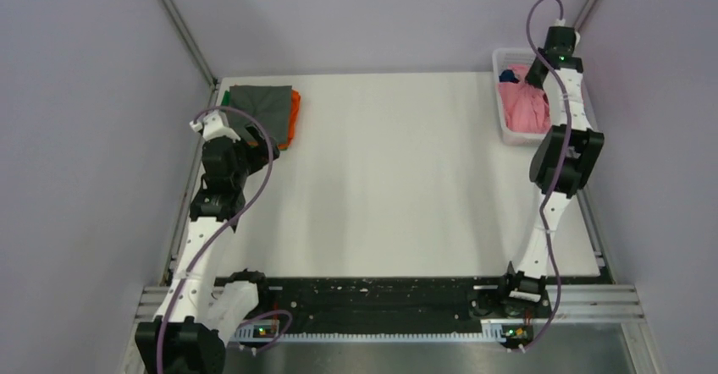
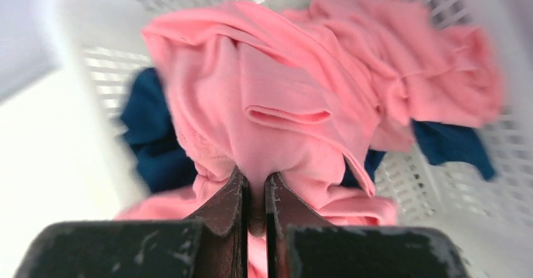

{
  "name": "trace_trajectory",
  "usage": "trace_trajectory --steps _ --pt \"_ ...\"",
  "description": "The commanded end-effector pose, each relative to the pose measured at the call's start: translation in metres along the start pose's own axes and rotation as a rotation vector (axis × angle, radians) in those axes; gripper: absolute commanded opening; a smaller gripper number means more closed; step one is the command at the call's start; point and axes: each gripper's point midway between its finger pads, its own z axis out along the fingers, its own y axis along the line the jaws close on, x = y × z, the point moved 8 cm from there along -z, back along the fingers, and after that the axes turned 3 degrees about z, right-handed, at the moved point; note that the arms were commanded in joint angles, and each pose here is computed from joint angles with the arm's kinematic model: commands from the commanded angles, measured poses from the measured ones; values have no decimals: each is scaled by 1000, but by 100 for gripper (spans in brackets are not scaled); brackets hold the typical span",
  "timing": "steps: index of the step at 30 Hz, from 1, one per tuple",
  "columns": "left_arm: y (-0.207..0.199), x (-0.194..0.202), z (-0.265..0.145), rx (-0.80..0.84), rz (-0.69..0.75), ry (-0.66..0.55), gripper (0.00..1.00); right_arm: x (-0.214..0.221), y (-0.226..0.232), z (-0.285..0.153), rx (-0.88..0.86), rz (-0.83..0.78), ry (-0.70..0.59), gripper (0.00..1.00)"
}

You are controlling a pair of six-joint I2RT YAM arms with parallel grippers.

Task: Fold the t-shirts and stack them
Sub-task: Grab crumpled tshirt from bin with the right arm, then move the tshirt to the center of the board

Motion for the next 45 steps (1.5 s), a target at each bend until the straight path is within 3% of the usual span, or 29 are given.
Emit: trace_trajectory --steps 1,8,11,17,21,24,27,30,32,35,38,40,41,42,45 --pt "-13 -23 -13 79 -10 -88 99 -115 8 -187 -191 68 -435 0" --pt "-24 -30 -30 172 -39 -106 99 -116 51 -357 -598 -6 -631 0" --pt "-29 -30 -39 218 -51 -104 99 -101 76 -418 -886 -49 -650 0" --pt "-24 -27 -52 181 -90 -100 99 -52 120 -508 -1468 -169 -551 0" --pt "-21 -25 -58 159 -110 -107 99 -12 152 -534 -1690 -253 -439 0" --pt "-20 -24 -62 150 -120 -104 99 20 173 -529 -1745 -289 -328 0" --pt "-15 -20 -64 117 -122 -93 99 52 186 -501 -1719 -317 -238 0" --pt "-7 -14 -61 43 -133 -77 99 91 185 -445 -1563 -263 -183 0" --pt "-3 -8 -59 14 -138 -51 99 128 173 -387 -1315 -210 -162 2" --pt "0 6 -53 1 -144 21 99 182 139 -306 -951 -172 -94 13" --pt "0 23 -46 29 -149 125 99 214 91 -245 -625 -91 -18 30" --pt "-6 34 -42 96 -157 220 99 222 70 -230 -472 -62 24 43" --pt "-8 41 -40 121 -165 270 99 221 65 -229 -432 -68 13 83" --pt "-9 49 -36 138 -178 322 99 220 62 -230 -420 -81 6 97" --pt "-11 76 -32 187 -210 464 99 218 64 -240 -483 -115 3 99"
